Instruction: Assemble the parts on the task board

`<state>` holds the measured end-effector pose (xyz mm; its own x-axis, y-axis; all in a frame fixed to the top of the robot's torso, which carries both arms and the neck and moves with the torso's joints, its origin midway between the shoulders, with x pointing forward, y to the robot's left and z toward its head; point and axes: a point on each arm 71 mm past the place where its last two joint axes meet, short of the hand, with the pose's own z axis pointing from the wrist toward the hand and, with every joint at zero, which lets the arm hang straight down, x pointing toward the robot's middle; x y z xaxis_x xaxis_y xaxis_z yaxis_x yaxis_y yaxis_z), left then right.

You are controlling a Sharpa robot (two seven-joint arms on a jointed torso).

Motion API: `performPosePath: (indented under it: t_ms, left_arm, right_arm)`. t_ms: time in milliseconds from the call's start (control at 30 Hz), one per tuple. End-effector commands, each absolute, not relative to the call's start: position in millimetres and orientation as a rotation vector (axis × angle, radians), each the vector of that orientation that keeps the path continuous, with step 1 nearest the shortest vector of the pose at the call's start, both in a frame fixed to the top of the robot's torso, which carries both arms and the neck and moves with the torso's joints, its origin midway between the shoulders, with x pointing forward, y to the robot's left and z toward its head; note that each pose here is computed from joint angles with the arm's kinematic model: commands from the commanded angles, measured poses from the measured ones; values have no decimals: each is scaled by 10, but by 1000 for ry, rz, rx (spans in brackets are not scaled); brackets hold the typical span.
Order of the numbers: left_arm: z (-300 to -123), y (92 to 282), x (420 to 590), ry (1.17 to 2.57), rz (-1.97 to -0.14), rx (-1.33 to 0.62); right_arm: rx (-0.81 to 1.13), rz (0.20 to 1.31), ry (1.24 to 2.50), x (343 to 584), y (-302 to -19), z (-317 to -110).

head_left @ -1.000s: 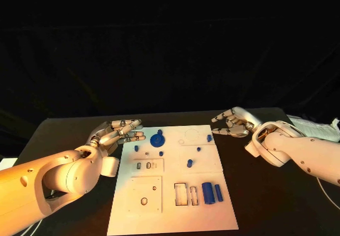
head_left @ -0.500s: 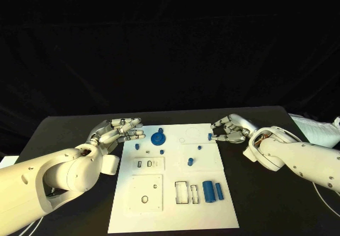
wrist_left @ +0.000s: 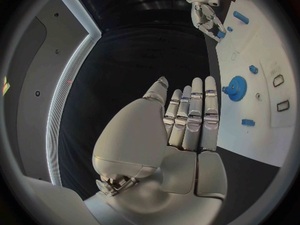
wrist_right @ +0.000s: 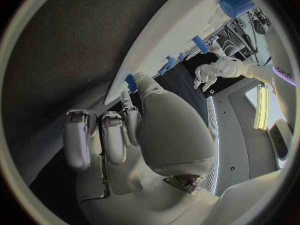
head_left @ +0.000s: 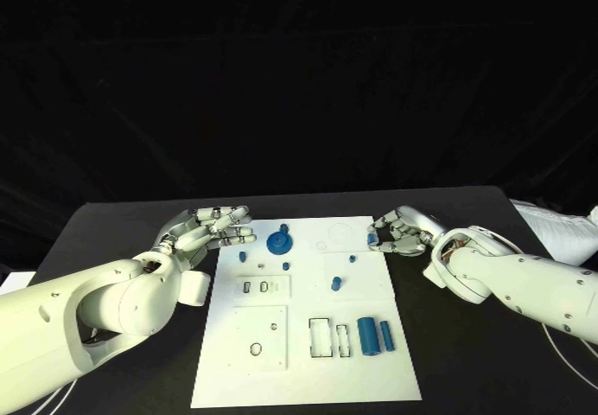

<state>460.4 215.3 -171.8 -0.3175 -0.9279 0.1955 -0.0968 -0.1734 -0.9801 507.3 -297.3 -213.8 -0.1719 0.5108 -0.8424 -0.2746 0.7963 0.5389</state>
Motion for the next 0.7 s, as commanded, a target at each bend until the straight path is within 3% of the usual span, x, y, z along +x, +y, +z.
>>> performPosePath:
  t_ms: [33, 700]
  left_arm:
    - [-1701, 2136, 4600, 1411, -1592, -1211]
    - [-1703, 2141, 4598, 1414, -1588, -1214]
  right_arm:
    - [178, 688, 1623, 5077, -2956, -2165]
    - [175, 698, 1629, 5100, -2889, -2188]
